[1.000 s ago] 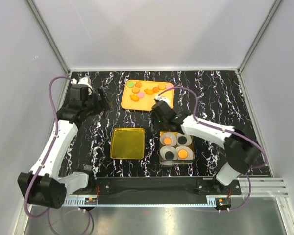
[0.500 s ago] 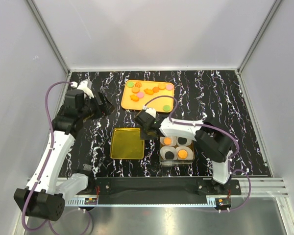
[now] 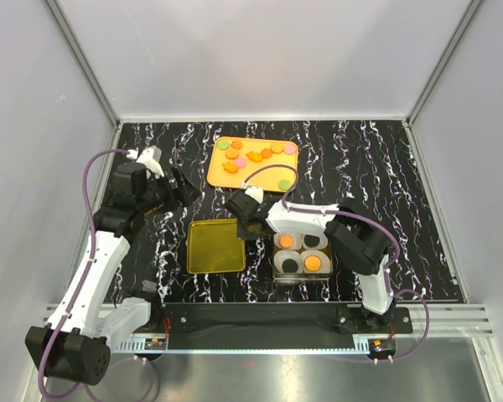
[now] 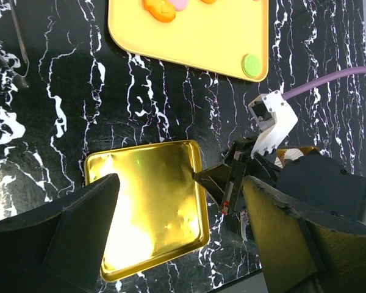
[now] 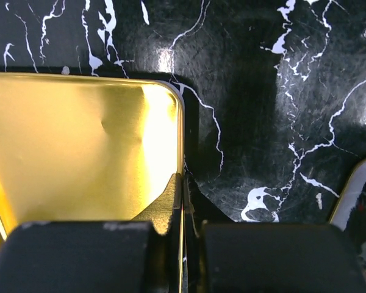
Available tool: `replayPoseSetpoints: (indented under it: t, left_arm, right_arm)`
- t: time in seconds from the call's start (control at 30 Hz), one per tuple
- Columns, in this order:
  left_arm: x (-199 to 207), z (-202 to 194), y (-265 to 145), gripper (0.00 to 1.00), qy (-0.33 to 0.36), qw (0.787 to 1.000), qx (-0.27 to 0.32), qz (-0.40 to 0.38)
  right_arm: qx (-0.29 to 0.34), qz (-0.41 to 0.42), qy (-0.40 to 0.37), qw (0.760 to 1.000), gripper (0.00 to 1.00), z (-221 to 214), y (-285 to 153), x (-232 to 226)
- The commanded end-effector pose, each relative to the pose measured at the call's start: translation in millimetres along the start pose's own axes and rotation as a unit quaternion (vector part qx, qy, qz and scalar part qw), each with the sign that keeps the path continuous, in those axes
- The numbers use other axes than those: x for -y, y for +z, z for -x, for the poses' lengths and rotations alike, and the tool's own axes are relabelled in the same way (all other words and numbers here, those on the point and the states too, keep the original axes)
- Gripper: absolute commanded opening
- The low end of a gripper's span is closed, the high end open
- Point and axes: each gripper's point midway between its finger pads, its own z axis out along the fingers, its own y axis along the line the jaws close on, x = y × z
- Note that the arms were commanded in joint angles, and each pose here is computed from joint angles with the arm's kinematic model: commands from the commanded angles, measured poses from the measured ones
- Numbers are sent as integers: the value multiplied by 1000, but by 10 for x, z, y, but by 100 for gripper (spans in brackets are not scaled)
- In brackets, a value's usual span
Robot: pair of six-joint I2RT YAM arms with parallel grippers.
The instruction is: Pack the cookies
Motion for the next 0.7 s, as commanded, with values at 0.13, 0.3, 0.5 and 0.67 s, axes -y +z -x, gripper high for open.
replayPoseSetpoints:
  t: [0.13,0.3,0.5,0.67]
  left_arm:
    - [55,-57,133,88,-10,999,-2,-32]
    - [30,-127,186,88,-14,999,-15,-32]
    - [-129,-244,298,88,-24,999,-33,-3]
    - [-119,-318,398,88,-34,998,-49,-15]
  right_arm:
    - [23,37,12,999,0,449,-159,0]
    - [28,74,20,997,0,718,-387,46]
    - [42,108,25,993,0,983,-669,120]
    - [49,121,27,991,0,1113,-837,205]
